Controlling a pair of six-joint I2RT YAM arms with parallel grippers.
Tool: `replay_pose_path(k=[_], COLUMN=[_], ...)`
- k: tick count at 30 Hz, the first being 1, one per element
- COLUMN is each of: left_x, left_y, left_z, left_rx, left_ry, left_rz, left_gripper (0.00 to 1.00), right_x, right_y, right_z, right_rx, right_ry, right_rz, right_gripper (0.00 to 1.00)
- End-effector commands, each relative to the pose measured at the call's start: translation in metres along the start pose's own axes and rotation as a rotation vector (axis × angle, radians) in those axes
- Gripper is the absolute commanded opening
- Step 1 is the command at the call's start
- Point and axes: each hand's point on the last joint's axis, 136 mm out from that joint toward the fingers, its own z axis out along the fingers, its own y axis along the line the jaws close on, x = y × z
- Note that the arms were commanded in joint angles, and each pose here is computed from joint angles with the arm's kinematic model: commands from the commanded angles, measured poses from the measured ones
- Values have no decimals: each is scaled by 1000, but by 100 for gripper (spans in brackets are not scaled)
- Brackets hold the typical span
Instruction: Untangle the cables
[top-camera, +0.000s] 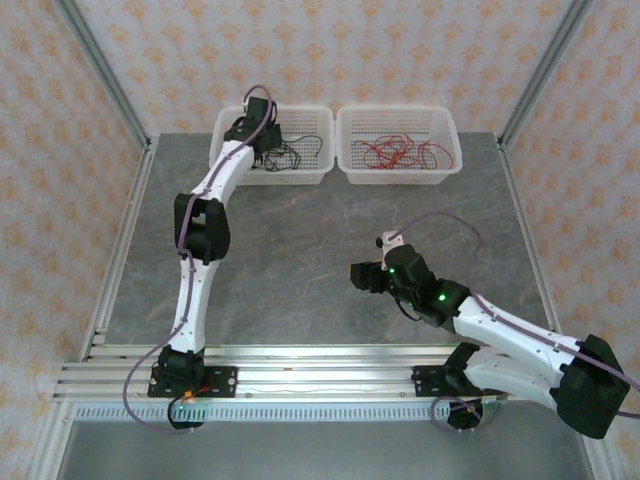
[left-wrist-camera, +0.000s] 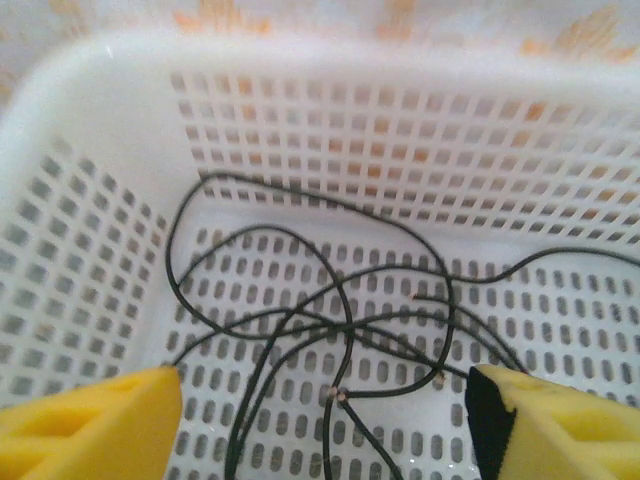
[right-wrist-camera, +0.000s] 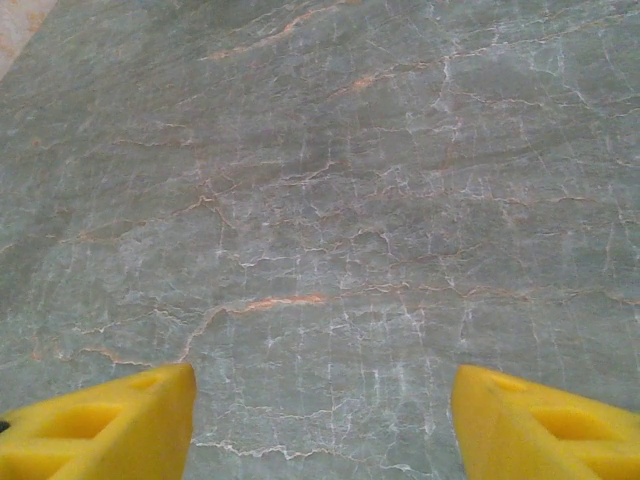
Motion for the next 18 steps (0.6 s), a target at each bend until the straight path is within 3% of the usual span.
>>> replay_pose_path(k=[1,11,17,18], left_x=[-55,-110,-94,-87], left_y=[4,12,42,48], left_z=[-49,-138,-220,-231], left_rx=[21,116,159,164], left_ry=[-108,-291,-438,-462], left_rz=[-13,-107,-201,-216], left_gripper=[78,78,82,83], right_x=[-19,-28,-56,-61], right_y=[-2,-10,-37,-44], right_z=[-9,-15,-23,-25], right_rx=[32,78,211,237], right_ry=[-57,-92,-193,-214], right_rz=[-5,8,16,20], right_gripper=[68,73,100,100])
